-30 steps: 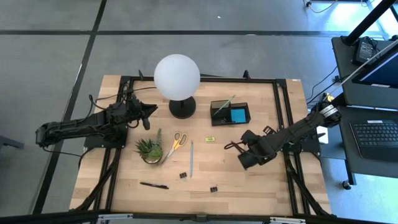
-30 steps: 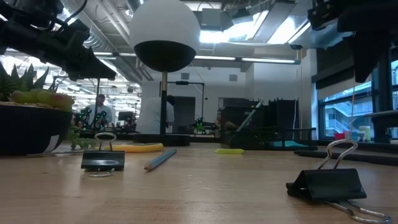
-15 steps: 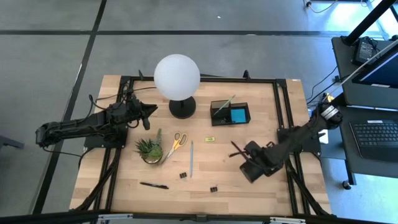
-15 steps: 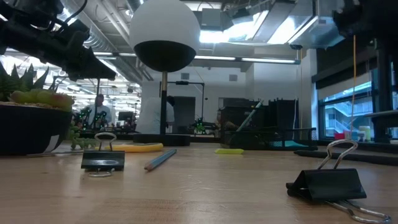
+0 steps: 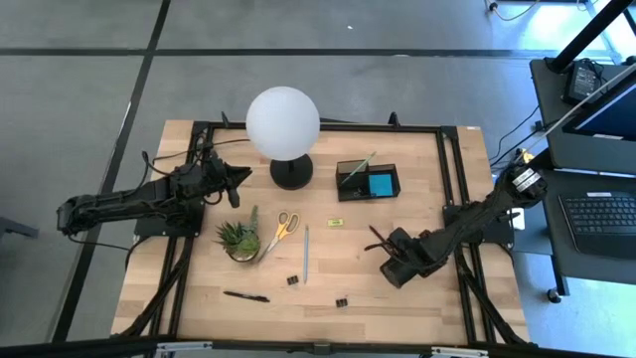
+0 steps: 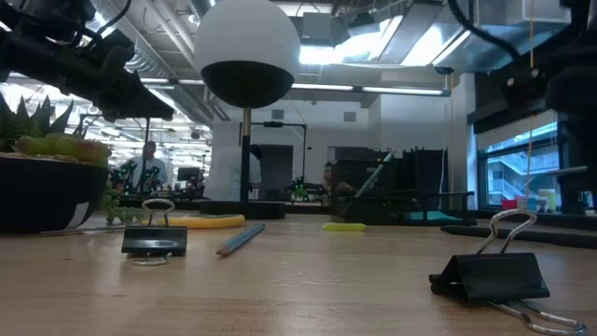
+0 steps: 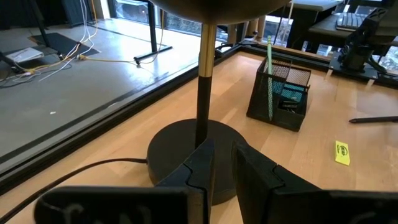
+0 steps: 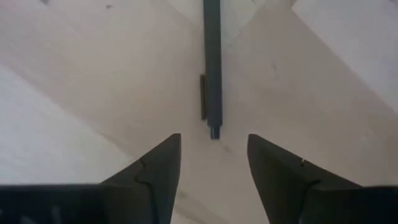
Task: Pick and place office supplies into organizer
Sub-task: Put the right black pen into the desk organizer
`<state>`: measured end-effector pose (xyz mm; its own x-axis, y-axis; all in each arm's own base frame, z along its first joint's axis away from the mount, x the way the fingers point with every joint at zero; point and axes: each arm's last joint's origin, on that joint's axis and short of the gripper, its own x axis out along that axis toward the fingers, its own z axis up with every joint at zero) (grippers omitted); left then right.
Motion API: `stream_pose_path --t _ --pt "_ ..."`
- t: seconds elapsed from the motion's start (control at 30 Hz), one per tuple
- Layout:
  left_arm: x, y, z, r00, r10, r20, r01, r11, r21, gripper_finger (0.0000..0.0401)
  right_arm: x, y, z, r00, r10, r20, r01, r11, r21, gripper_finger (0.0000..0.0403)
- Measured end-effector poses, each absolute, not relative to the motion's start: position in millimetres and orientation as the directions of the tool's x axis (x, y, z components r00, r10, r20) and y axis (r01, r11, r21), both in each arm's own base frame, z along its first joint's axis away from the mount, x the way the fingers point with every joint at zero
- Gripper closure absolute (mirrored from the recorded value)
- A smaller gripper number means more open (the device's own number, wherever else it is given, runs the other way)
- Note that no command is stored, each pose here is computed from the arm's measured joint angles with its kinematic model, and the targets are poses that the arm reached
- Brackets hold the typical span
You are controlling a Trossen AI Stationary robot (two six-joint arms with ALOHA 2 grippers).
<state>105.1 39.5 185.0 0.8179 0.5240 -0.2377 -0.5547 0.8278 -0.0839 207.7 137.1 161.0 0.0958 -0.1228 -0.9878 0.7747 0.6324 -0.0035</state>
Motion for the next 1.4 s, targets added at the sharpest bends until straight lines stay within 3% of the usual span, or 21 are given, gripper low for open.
stream_pose_path --t 0.63,1.13,1.4 --pt "105.1 39.5 185.0 0.818 0.524 -0.238 -0.555 0.828 -0.084 0.0354 213.3 113.5 134.5 0.144 -0.076 -0.987 0.748 0.661 0.059 0.0231" --pt "105.1 39.5 185.0 0.818 0.524 -0.238 -0.555 0.828 -0.084 0.0354 217.4 108.0 124.4 0.062 -0.064 -0.996 0.732 0.681 0.002 0.0347" --pt "105.1 39.5 185.0 0.818 0.524 -0.238 -0.555 0.828 -0.083 0.0354 217.3 108.1 124.4 0.061 -0.062 -0.996 0.732 0.681 0.003 0.0352"
